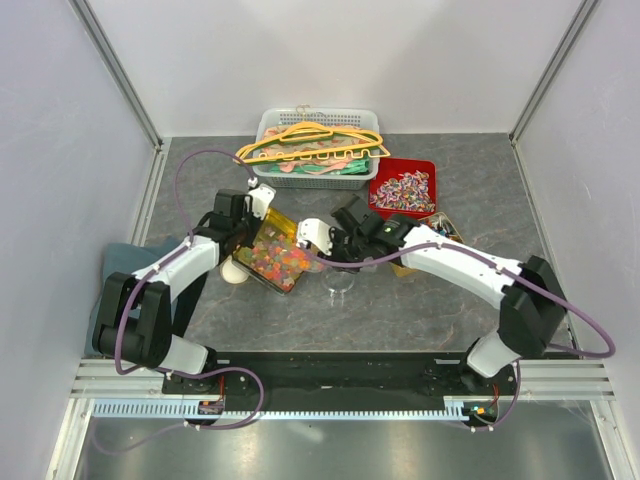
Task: Pack the candies
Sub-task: Scoop the fake candies from the storage box, then place the fake candies in the packing bottle.
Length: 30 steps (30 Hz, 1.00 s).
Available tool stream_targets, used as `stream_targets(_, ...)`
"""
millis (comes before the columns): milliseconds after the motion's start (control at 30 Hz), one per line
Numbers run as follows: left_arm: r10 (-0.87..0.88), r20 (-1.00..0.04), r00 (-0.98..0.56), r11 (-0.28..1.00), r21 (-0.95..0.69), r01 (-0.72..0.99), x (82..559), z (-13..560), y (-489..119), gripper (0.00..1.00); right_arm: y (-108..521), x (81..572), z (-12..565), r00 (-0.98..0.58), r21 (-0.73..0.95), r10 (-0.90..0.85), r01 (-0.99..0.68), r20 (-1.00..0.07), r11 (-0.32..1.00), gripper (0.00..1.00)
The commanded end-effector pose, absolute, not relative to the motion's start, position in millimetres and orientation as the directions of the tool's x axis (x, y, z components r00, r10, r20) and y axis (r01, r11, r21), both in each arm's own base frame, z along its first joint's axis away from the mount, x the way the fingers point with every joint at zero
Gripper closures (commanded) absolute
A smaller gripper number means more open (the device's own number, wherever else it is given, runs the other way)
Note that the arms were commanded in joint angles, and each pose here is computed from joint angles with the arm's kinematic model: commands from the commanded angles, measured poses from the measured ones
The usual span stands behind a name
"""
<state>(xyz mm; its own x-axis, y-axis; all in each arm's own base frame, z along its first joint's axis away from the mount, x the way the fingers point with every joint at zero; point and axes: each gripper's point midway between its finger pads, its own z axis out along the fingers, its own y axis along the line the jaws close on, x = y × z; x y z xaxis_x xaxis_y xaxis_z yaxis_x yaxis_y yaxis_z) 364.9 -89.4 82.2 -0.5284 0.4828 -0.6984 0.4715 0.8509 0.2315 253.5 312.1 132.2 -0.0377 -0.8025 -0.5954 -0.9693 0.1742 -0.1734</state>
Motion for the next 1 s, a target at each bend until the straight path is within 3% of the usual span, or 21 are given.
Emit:
stream_targets(0,0.386,-0.811,-0.44,0.879,0.178,0.443,381.0,117.7,-101.9,0.98,288.6,240.5,155.2,0.001,-0.191,-0.788,-0.97,-0.616,0.148,1.0)
stream_targets(367,0.376,-0.82,-0.431,0.879,0.17,0.445,379.5,119.2,-100.1,0.98,221.1,218.7,149.0,-0.021,-0.249,-0.883,-0.956,-0.47,0.156,1.0)
stream_targets(967,0.37,-0.822,-0.433,0.883,0.166,0.439,378.9,118.1,-95.4,0.98,170.7,245.7,161.4,-0.02,-0.426,-0.985,-0.9,-0.172,0.092,1.0)
